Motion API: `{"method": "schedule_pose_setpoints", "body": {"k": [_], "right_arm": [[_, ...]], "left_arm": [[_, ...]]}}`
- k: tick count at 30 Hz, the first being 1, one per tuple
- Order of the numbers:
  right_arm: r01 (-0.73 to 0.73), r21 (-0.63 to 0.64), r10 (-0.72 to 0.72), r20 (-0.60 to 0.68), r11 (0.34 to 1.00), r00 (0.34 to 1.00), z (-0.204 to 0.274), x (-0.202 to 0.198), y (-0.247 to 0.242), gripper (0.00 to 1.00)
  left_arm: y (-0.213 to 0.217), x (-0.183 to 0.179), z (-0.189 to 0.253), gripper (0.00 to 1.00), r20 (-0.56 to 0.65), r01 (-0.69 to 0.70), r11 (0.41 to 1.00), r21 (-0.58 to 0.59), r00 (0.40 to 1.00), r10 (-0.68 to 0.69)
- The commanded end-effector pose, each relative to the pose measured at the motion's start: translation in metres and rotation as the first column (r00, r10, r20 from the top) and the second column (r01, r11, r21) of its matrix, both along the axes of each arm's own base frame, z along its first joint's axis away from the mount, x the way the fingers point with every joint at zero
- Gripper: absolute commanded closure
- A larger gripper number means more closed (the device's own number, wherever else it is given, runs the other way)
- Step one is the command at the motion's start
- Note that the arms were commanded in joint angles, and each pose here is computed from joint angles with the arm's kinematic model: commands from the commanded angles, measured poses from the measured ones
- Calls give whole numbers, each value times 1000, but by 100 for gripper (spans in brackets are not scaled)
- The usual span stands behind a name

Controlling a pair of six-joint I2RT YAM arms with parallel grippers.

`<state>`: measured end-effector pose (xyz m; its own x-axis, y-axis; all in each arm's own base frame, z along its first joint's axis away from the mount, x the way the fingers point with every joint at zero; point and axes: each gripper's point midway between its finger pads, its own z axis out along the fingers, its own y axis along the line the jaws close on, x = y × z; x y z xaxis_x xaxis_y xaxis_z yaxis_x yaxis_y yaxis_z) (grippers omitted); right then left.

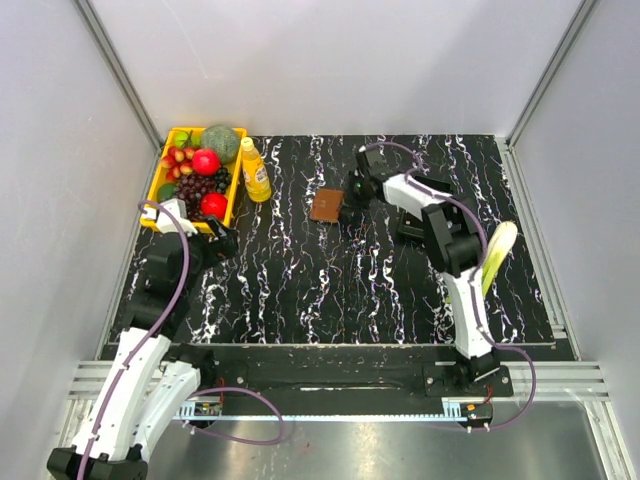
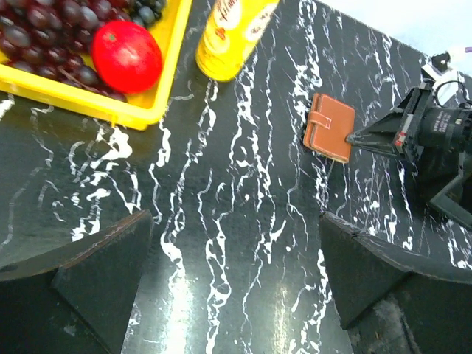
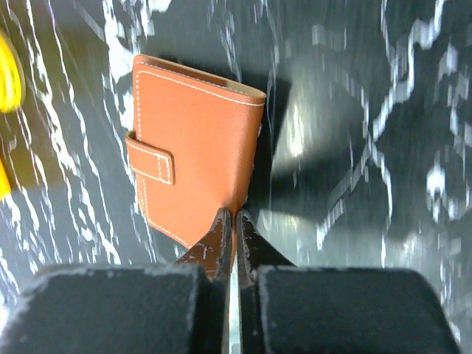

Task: Put the credit cards into the card holder
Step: Move the card holder to the center of the board, then pick up the card holder from the center of the board.

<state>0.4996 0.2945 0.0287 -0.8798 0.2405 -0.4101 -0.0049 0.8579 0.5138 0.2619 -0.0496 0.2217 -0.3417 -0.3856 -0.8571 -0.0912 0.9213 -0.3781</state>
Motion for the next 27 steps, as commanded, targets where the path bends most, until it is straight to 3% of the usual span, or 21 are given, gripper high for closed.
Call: {"method": "schedule_pose_setpoints", "body": {"k": [1,6,10,16,22,27], "right_arm": [[-95,113,88,67,989,994,46,-48,4,100],[-129,168,138,-42,977,990,19,-134,-3,100],[-125,186,143,-84,975,986,9,-181,0,100],[-151,190,169,-81,970,982,6,-204,2,100],[-207,208,229,-89,956,969,4,-215,8,100],[-234,225,260,-93,946,961,5,-217,15,100]], "left_arm": [[-34,2,-21,1,-18,127,985,-115,991,-130],[-87,-10,-67,3,-42,265,937,-229,959,-281],[-120,-20,-98,3,-91,311,907,-283,933,-348],[-155,-25,-124,6,-108,353,866,-355,904,-413],[-170,-9,-140,10,-92,396,867,-301,893,-440],[-195,2,-143,19,-46,479,820,-313,855,-517]]}}
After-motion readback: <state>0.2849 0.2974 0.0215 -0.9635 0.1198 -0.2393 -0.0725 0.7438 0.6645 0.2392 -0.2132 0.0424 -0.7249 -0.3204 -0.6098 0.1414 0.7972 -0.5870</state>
